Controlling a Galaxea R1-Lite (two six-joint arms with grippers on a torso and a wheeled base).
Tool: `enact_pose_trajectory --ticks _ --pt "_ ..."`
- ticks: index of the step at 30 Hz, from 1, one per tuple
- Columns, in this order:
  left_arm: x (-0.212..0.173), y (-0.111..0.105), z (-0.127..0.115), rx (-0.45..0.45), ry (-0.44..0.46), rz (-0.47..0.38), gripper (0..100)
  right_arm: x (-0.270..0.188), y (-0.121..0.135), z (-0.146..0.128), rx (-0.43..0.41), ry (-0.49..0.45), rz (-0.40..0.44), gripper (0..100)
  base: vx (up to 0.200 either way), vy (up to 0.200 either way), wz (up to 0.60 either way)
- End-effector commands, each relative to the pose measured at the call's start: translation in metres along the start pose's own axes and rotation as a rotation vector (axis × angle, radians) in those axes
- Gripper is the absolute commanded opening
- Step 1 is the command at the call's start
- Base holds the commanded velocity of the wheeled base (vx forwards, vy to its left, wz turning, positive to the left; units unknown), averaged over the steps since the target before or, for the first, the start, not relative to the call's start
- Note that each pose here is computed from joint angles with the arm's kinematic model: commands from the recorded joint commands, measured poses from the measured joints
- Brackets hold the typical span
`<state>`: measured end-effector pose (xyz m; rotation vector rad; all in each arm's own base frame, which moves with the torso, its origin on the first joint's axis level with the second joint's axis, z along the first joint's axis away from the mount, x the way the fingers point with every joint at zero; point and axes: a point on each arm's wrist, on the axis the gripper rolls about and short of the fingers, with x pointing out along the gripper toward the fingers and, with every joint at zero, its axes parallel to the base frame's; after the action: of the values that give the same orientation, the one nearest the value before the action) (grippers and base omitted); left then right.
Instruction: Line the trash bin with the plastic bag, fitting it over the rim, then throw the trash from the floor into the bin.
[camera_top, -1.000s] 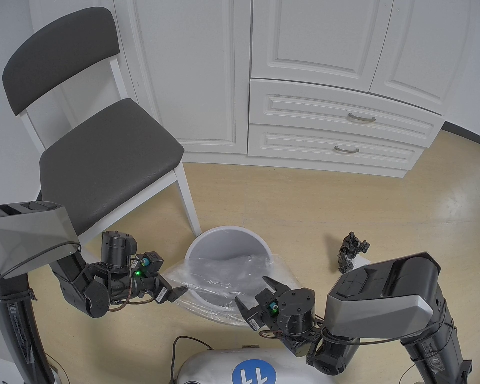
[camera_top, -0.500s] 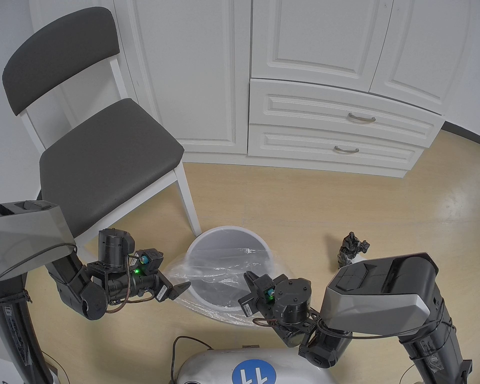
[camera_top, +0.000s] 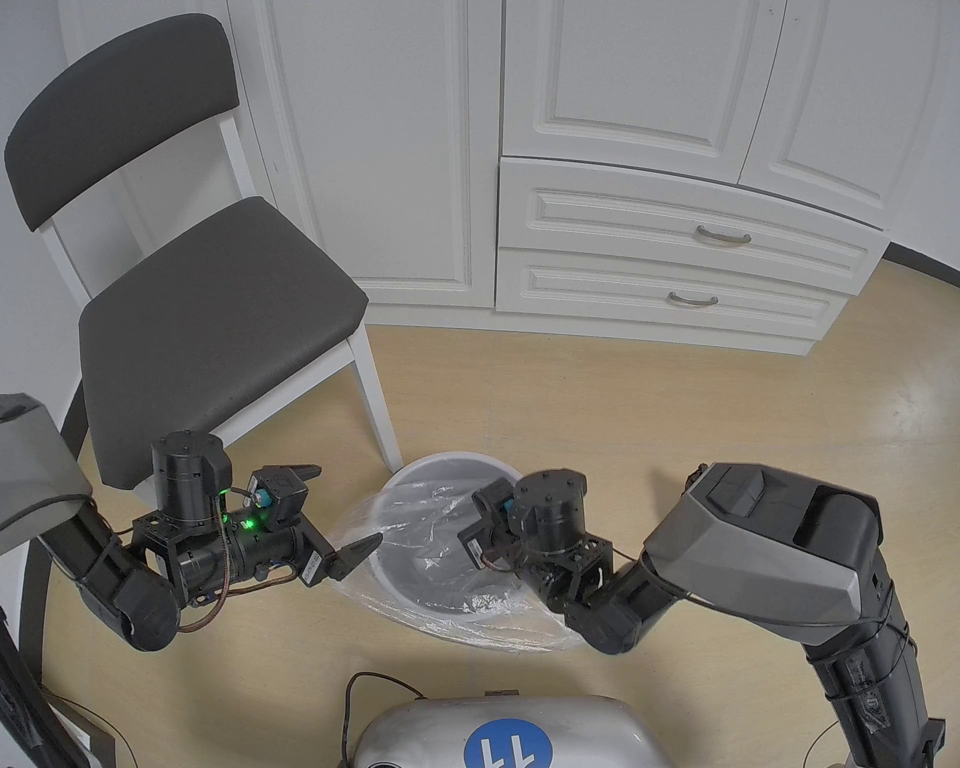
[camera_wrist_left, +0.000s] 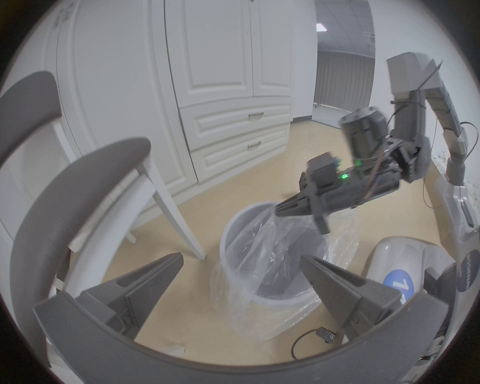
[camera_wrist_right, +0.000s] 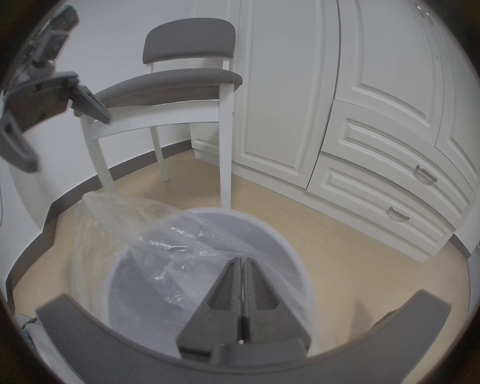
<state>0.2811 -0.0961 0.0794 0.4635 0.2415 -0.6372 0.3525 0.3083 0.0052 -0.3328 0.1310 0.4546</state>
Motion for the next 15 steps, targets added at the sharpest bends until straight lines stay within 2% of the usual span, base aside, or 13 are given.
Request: enact_pose_trajectory --ticks 1,7,11,15 --pt "-0.036 0.001 0.033 0.039 -0.136 0.039 100 0.036 -0.023 0.028 0.008 -0.009 -0.046 0 0.000 0.000 0.00" --pt "-0.046 0.004 0.041 0.046 -0.169 0.062 100 0.069 -0.028 0.036 0.038 -0.073 -0.104 0 0.000 0.000 0.00" --pt "-0.047 0.004 0.041 0.047 -0.175 0.065 100 0.087 -0.024 0.038 0.077 -0.139 -0.216 0 0.000 0.000 0.00" --pt "-0.047 0.004 0.042 0.049 -0.176 0.067 100 0.095 -0.016 0.018 0.082 -0.132 -0.247 0 0.000 0.000 0.00"
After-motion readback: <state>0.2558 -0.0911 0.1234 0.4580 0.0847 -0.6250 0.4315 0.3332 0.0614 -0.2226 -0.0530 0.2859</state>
